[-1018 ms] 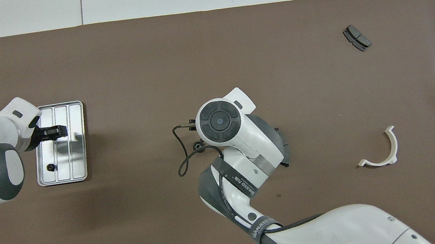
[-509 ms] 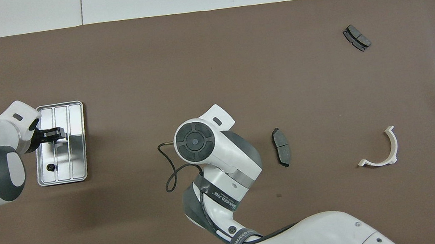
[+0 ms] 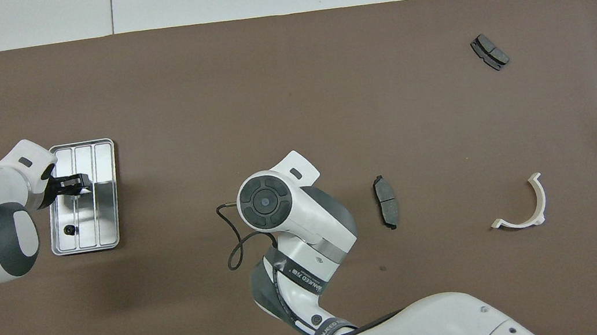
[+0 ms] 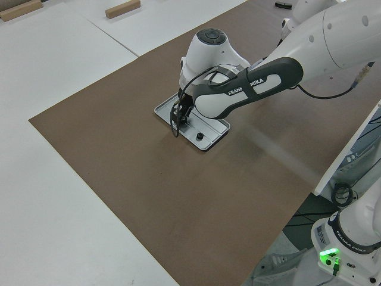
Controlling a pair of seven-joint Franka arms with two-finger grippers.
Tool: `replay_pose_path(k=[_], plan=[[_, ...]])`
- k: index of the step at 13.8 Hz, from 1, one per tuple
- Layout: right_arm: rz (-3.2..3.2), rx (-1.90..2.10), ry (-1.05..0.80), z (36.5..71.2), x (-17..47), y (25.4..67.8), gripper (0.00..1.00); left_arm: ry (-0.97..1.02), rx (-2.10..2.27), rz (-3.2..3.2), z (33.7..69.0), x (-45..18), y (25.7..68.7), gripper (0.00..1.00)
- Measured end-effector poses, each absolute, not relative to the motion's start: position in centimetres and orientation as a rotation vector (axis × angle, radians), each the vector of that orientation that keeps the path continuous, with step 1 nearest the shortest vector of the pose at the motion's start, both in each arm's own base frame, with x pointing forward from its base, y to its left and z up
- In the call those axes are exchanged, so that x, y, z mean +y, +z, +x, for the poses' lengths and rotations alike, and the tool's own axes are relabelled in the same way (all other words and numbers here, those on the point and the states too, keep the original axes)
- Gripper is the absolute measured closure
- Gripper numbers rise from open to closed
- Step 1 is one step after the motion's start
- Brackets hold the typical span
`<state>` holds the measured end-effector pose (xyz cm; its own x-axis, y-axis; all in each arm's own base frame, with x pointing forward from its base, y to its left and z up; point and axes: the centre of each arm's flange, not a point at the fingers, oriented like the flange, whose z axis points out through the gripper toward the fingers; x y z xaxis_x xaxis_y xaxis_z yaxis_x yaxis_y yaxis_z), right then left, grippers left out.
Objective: Place bearing gear from tray to pile
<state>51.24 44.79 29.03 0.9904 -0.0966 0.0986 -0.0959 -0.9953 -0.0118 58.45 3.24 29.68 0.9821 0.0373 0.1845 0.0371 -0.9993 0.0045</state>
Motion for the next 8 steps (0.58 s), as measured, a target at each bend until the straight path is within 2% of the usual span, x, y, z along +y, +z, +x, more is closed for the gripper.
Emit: replay_pose_path(k=[2,3,4,5,6,7,8], plan=[[-3.119,0.147,-0.163,51.15,44.95,29.01,0.34,0.303,0.058,3.126,58.52,3.23,29.71,0.48],[-3.117,0.146,-0.164,51.13,44.98,29.01,0.39,0.307,0.058,3.126,58.55,3.24,29.72,0.48],[-3.117,0.146,-0.164,51.13,44.98,29.0,0.39,0.318,0.057,3.125,58.61,3.18,29.81,0.56],[-3.117,0.146,-0.165,51.13,44.98,29.0,0.44,0.324,0.056,3.124,58.65,3.14,29.83,0.6],[-3.117,0.146,-0.165,51.13,44.98,29.0,0.57,0.328,0.056,3.124,58.67,3.16,29.83,0.6],[-3.116,0.147,-0.165,51.13,44.99,29.02,0.65,0.334,0.056,3.123,58.71,3.15,29.88,0.66],[-3.116,0.147,-0.165,51.13,44.99,29.02,0.65,0.338,0.056,3.123,58.74,3.16,29.87,0.66]])
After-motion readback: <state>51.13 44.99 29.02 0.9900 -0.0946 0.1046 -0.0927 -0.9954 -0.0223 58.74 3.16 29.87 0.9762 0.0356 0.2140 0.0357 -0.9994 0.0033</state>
